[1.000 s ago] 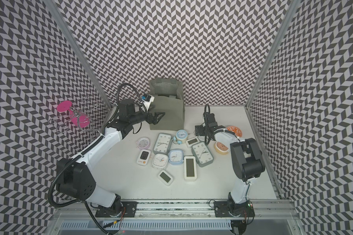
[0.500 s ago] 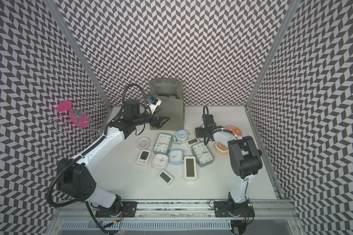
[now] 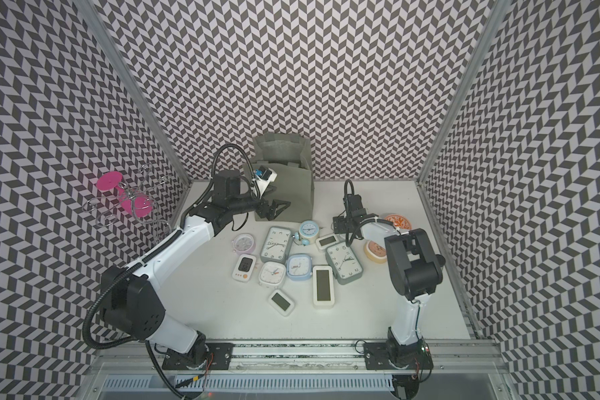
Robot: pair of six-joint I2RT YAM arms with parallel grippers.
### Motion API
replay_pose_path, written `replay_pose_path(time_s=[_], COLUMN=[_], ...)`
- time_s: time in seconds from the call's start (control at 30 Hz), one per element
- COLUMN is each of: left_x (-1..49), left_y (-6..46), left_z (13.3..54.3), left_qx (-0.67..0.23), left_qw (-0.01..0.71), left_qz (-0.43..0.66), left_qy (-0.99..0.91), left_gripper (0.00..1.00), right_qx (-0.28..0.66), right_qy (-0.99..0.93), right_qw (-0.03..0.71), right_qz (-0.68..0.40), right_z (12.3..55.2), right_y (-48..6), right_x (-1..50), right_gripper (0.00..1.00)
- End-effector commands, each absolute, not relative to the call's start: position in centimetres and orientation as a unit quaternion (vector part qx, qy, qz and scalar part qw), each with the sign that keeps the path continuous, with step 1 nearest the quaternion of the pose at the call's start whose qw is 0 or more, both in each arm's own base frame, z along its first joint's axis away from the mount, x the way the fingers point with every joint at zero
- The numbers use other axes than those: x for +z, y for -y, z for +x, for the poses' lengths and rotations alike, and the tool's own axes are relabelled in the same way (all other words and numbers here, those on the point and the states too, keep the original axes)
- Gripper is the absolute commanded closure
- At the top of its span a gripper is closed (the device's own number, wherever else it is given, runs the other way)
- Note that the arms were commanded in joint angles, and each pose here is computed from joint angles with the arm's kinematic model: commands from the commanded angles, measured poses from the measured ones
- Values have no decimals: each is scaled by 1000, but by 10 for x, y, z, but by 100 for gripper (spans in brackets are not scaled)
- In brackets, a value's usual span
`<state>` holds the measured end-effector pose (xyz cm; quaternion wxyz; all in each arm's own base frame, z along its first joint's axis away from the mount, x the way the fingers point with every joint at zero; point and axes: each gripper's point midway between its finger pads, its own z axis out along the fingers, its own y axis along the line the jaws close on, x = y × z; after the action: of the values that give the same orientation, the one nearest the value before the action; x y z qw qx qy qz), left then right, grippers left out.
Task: Put the alarm clock into the canvas bag
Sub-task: Pick up the alarm from the center of the board.
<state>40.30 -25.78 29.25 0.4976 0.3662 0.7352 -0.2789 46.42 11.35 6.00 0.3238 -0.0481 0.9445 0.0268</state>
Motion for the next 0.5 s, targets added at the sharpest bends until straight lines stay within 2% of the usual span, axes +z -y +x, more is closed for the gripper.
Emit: replay_pose_path(time_s=[0.0,0.13,0.33,0.47], left_x=[303,305,320,345], left_y=[262,261,253,237], left_z=[403,403,405,411], left_qx=[-282,-280,-266,-240], left_qw=[505,507,532,572], left_qz=[375,372,348,303], left_qy=[-725,-725,-725,-724], left_gripper=[9,9,7,4], right_qx=[9,2,15,36], right_qy=[-949,-950,-947,-929], right_qw=[314,312,320,367], right_qz=[-38,-36,-36,-30], right_z=[462,462,461,463], right_y=[-102,-100,-104,-107], right_x=[49,46,59,107], right_gripper=[13,10,30,37])
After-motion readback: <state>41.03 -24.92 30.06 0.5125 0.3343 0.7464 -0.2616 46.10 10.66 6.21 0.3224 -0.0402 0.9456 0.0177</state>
